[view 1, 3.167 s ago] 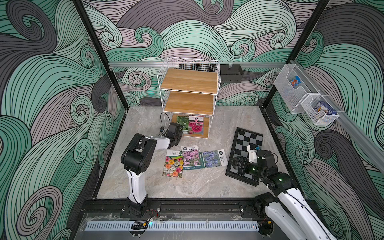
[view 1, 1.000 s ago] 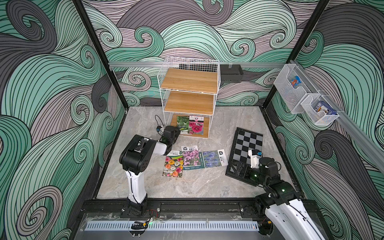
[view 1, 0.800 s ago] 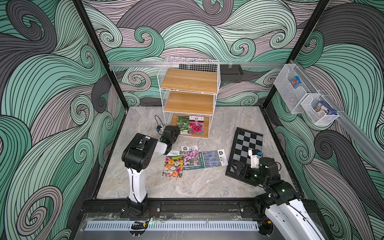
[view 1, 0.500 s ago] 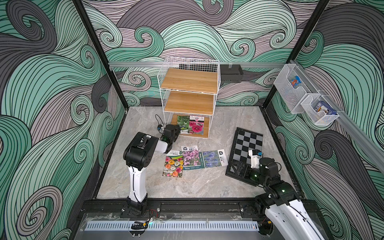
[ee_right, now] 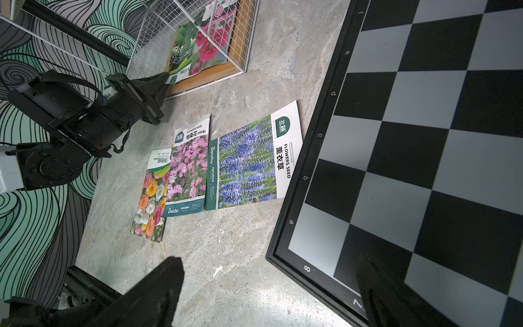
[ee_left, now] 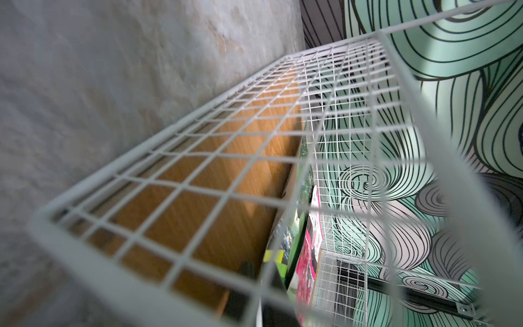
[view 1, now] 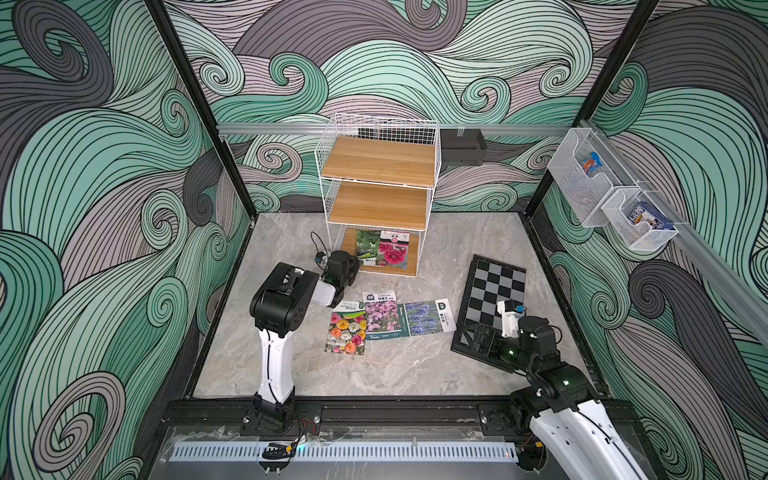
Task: Take the seed bag off the shelf
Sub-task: Pick up the seed packet from the shelf.
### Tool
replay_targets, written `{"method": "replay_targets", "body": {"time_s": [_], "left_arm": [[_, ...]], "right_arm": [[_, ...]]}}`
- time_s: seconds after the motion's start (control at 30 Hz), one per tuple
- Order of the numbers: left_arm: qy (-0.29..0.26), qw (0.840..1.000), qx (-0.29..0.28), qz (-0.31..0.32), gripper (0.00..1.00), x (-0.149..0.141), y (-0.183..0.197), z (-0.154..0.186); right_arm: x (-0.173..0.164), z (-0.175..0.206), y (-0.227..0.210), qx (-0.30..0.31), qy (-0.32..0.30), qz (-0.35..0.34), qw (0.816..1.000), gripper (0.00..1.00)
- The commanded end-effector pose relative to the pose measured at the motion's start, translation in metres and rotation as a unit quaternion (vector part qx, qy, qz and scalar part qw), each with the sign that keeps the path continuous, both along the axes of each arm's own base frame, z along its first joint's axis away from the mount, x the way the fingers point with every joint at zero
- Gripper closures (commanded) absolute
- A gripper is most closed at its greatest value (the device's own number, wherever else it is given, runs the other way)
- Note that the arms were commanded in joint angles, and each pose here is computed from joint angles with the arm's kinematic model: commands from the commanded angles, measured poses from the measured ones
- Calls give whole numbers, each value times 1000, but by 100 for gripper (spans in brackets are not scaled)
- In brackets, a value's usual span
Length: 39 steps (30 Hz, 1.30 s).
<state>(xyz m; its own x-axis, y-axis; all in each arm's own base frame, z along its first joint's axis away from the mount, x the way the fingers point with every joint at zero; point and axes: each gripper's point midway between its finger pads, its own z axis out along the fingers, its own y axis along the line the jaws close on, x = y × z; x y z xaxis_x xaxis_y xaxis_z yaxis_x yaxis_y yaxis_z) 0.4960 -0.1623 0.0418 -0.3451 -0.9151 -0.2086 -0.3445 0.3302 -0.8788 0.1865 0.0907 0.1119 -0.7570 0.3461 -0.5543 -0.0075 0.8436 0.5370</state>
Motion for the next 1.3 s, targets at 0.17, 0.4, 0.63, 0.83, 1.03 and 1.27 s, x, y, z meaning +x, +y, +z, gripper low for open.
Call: {"method": "replay_targets", "body": {"time_s": [0.17,0.4,0.63,0.83,1.03,1.27], "left_arm": [[-2,999,-32,-39,63,6,-24,6],[-9,998,-54,-36,61,7,-31,11],[-10,997,-55,-58,64,20,-49,20],[-4,997,-56,-59,82,22,-52,17],[2,997,-50,-62,100,19,-51,15],[-1,997,-30,-69,100,12,-46,36]], "right_arm": [[0,-2,1,-1,1,1,1000,1],[0,-2,2,1,2,3,1000,1],[0,-2,2,2,6,5,1000,1],[-1,-3,2,1,8,4,1000,1],[0,-2,2,2,8,4,1000,1],[-1,-1,3,5,12,3,1000,1]]}}
